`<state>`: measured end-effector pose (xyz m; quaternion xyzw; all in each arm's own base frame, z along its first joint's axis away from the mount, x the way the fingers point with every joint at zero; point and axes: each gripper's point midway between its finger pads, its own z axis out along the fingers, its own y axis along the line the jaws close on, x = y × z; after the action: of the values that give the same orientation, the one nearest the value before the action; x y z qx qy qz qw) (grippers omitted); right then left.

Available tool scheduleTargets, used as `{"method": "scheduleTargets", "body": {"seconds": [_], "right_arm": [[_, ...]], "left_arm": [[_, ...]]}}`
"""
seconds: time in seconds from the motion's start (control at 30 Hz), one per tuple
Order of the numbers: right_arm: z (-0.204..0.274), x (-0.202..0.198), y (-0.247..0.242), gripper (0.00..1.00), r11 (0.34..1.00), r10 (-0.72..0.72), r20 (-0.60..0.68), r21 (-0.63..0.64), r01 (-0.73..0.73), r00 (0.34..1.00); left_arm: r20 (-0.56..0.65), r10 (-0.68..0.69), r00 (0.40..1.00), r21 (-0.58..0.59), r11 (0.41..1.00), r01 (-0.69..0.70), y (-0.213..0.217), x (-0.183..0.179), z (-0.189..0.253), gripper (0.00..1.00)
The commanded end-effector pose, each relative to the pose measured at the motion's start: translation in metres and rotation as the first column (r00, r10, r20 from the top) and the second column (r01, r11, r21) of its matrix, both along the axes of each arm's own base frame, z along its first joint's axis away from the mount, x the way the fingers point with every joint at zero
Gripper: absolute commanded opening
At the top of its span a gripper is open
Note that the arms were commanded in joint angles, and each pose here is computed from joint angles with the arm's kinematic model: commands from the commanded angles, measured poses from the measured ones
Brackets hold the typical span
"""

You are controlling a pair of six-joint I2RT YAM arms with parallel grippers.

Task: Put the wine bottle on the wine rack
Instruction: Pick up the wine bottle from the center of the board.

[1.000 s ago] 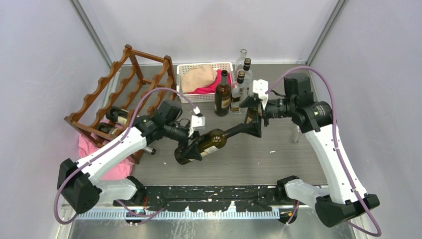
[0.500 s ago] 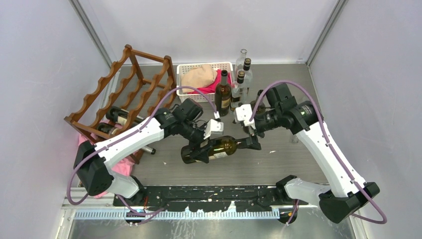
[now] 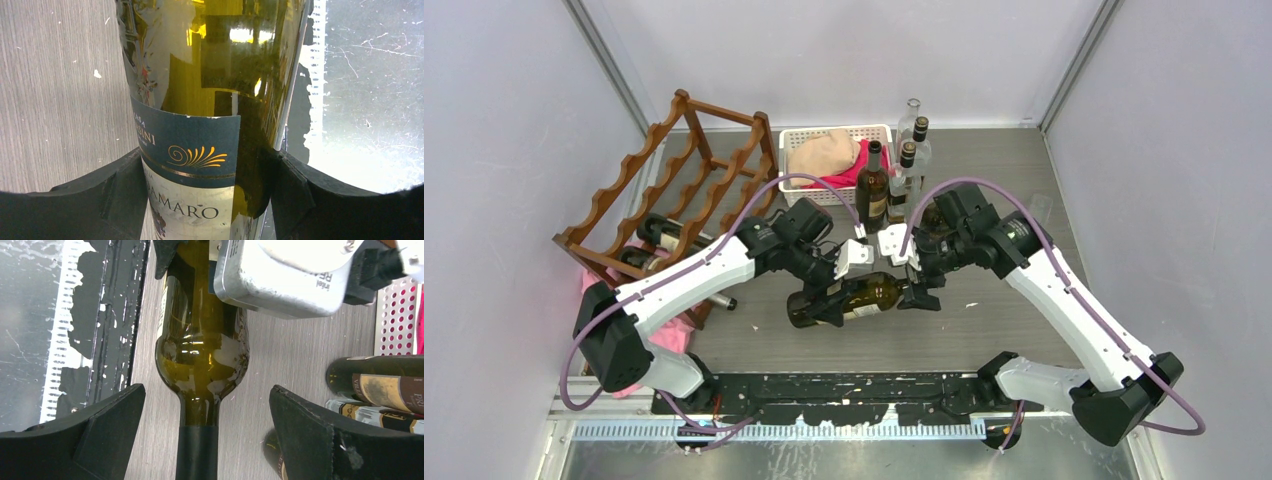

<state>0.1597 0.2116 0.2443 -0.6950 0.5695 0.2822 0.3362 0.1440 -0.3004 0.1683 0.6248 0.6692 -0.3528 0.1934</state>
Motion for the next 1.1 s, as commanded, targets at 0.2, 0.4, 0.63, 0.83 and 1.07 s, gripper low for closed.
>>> {"method": "scheduleTargets", "body": {"seconds": [0.2, 0.4, 0.63, 0.83, 1.07], "right_arm": [[-0.008, 0.0, 0.012, 1.0, 1.0, -0.003, 0.025, 0.003, 0.003, 1.0], [-0.011, 0.003, 0.02, 0.99, 0.999, -0.025, 0.016, 0.021, 0.025, 1.0], [-0.01, 0.017, 0.013, 1.0, 0.997, -0.07, 0.094, -0.021, 0.072, 0.993], [-0.008, 0.01, -0.005, 1.0, 0.994, -0.039, 0.134, -0.092, 0.051, 0.99], [-0.019, 0.014, -0.014, 0.9, 0.987, -0.08, 0.138, -0.125, 0.098, 0.987]], "left_arm": [[0.061, -0.026, 0.998, -0.151, 0.988, 0.035, -0.024, 0.007, 0.044, 0.0], [0.066, -0.028, 0.997, -0.164, 0.986, 0.039, -0.024, 0.006, 0.046, 0.0], [0.064, -0.031, 0.997, -0.148, 0.988, 0.04, -0.022, 0.005, 0.042, 0.0], [0.061, -0.032, 0.998, -0.12, 0.992, 0.039, -0.016, 0.003, 0.036, 0.0], [0.059, -0.036, 0.998, -0.113, 0.993, 0.043, -0.015, 0.003, 0.037, 0.0]]}}
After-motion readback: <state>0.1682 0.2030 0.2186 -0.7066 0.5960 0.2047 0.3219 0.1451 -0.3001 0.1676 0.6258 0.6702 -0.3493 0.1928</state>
